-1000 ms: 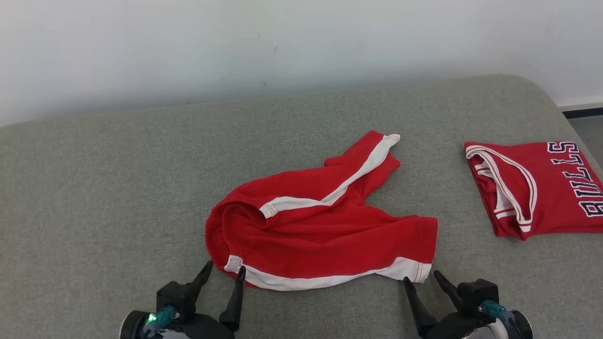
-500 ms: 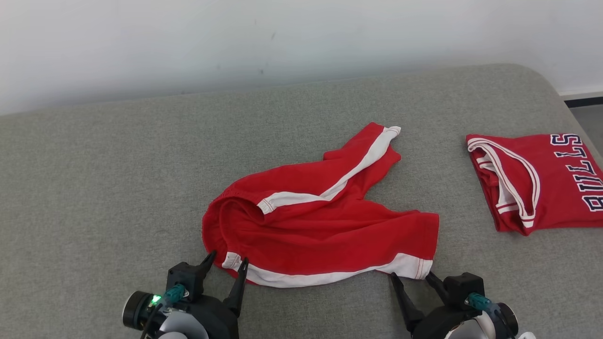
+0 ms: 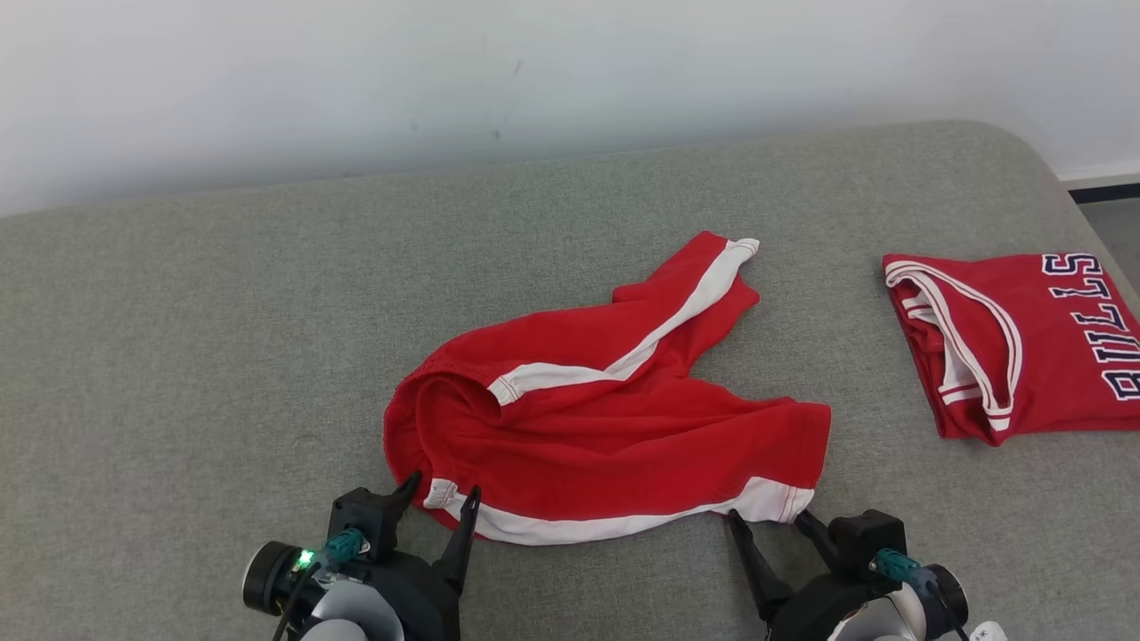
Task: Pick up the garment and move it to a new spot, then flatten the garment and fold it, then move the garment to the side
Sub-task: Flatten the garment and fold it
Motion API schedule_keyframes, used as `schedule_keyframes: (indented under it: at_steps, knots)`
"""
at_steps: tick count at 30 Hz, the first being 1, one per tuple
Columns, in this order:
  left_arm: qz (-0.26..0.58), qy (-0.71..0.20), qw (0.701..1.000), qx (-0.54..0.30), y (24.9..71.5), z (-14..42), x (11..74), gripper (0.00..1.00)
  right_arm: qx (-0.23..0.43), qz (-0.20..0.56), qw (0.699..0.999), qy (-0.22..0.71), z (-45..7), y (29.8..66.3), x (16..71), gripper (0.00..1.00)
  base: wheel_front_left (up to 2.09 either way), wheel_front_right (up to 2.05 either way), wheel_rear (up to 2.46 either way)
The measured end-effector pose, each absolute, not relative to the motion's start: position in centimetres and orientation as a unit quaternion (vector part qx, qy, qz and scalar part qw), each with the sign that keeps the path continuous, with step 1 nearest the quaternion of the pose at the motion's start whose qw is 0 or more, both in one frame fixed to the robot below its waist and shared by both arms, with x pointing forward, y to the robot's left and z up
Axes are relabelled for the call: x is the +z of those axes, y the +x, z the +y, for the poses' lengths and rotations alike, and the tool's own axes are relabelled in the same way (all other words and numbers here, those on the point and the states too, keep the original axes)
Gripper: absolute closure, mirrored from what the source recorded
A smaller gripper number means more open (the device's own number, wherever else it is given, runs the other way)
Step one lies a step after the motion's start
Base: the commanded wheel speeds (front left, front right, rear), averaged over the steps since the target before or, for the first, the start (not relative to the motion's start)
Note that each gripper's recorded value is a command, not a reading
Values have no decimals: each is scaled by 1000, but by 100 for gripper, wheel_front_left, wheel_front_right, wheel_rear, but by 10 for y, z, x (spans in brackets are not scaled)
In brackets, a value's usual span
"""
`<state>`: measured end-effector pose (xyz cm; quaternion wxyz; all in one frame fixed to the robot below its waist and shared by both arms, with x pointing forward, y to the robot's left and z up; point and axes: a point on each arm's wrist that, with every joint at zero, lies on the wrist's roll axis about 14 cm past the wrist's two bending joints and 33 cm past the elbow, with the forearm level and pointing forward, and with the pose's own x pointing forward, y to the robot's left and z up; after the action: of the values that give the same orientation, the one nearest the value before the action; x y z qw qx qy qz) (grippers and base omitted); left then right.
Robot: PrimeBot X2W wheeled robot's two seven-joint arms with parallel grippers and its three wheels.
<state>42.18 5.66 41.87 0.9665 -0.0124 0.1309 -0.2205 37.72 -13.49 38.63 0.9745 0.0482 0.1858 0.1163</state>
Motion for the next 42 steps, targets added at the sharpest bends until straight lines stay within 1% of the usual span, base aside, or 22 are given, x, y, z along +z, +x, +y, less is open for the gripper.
schedule_keyframes:
  at_steps: [1, 2, 3, 5, 6, 8, 9, 10, 11, 12, 13, 14, 15, 16, 17, 26, 30, 35, 39, 42]
  knots:
    - [131, -12, 966, -221, 422, 56, 419, 4, 117, 185, 975, 48, -135, 378, 387, 5, 0, 0, 0]
    - [132, -12, 966, -221, 422, 57, 418, 19, 117, 185, 975, 49, -135, 378, 387, 14, 0, 0, 0]
    - [132, -11, 966, -221, 422, 57, 419, 29, 117, 186, 974, 49, -135, 378, 387, 28, 0, 0, 0]
    - [133, -10, 966, -220, 421, 59, 418, 27, 118, 187, 974, 47, -135, 377, 386, 25, 0, 0, 0]
    - [133, -10, 967, -219, 421, 60, 418, 23, 118, 187, 974, 48, -135, 377, 386, 24, 0, 0, 0]
    - [135, -8, 967, -216, 420, 64, 418, 20, 118, 186, 974, 47, -135, 377, 387, 26, 0, 0, 0]
    - [136, -9, 968, -213, 419, 67, 417, 15, 119, 185, 974, 47, -135, 377, 387, 27, 0, 0, 0]
    - [137, -8, 968, -211, 419, 69, 417, 15, 119, 185, 974, 46, -135, 377, 387, 25, 0, 0, 0]
    - [137, -7, 968, -210, 418, 70, 417, 16, 120, 186, 974, 46, -135, 377, 387, 24, 0, 0, 0]
    - [139, -6, 968, -209, 417, 72, 416, 22, 120, 186, 974, 46, -135, 377, 386, 26, 0, 0, 0]
    - [142, -6, 967, -209, 415, 72, 414, 29, 121, 186, 974, 46, -134, 376, 386, 36, 0, 0, 0]
    - [145, -6, 967, -209, 414, 72, 413, 47, 121, 187, 974, 47, -134, 376, 386, 53, 0, 0, 0]
    - [144, -6, 967, -210, 414, 72, 414, 57, 122, 187, 974, 46, -134, 376, 386, 80, 0, 0, 0]
    - [143, -7, 967, -211, 414, 71, 415, 71, 123, 187, 974, 46, -133, 376, 386, 86, 0, 0, 0]
    - [142, -7, 967, -214, 414, 70, 415, 99, 123, 186, 974, 45, -133, 377, 387, 100, 0, 0, 0]
    - [138, -6, 963, -230, 418, 60, 418, 100, 118, 176, 976, 50, -138, 381, 393, 100, 0, 0, 0]
    - [112, -38, 968, -220, 424, 60, 434, 100, 111, 153, 980, 59, -142, 390, 406, 100, 0, 0, 0]
    - [48, -111, 973, -198, 439, 61, 477, 100, 117, 96, 986, 75, -139, 407, 440, 100, 0, 0, 0]
    - [-5, -173, 966, -194, 446, 60, 516, 100, 129, 31, 987, 92, -138, 422, 483, 100, 0, 0, 0]
    - [-29, -209, 956, -204, 452, 56, 540, 100, 150, -3, 984, 94, -134, 433, 516, 100, 0, 0, 0]
